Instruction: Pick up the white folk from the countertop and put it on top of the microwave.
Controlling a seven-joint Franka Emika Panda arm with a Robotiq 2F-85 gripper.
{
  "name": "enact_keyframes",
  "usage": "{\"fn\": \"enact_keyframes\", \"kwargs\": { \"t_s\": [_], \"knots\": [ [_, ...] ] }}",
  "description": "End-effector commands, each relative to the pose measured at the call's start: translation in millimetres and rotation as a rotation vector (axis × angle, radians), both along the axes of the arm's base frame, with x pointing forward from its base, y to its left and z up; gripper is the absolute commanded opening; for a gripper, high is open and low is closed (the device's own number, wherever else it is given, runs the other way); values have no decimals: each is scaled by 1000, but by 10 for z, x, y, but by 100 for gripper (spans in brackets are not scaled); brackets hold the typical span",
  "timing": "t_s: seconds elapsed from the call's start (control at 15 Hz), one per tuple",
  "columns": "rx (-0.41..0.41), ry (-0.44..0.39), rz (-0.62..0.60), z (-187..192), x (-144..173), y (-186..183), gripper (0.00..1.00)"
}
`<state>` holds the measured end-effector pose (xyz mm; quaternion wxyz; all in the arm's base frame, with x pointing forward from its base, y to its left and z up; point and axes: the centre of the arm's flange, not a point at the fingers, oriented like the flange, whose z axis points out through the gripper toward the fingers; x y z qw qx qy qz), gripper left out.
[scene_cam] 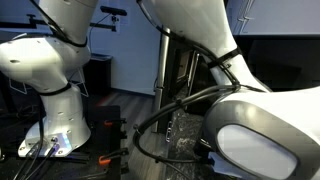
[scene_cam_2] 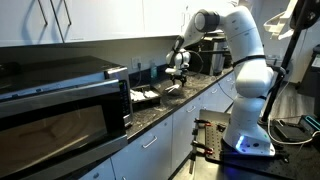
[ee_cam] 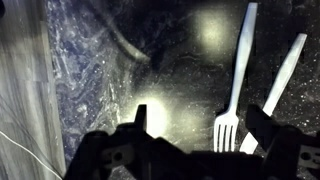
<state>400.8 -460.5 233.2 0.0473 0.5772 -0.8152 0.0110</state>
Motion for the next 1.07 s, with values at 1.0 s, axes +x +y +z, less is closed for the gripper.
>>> {"fn": "enact_keyframes", "kwargs": {
  "t_s": [1.0],
  "knots": [
    [58, 61, 36, -336, 294, -130, 100]
  ]
}}
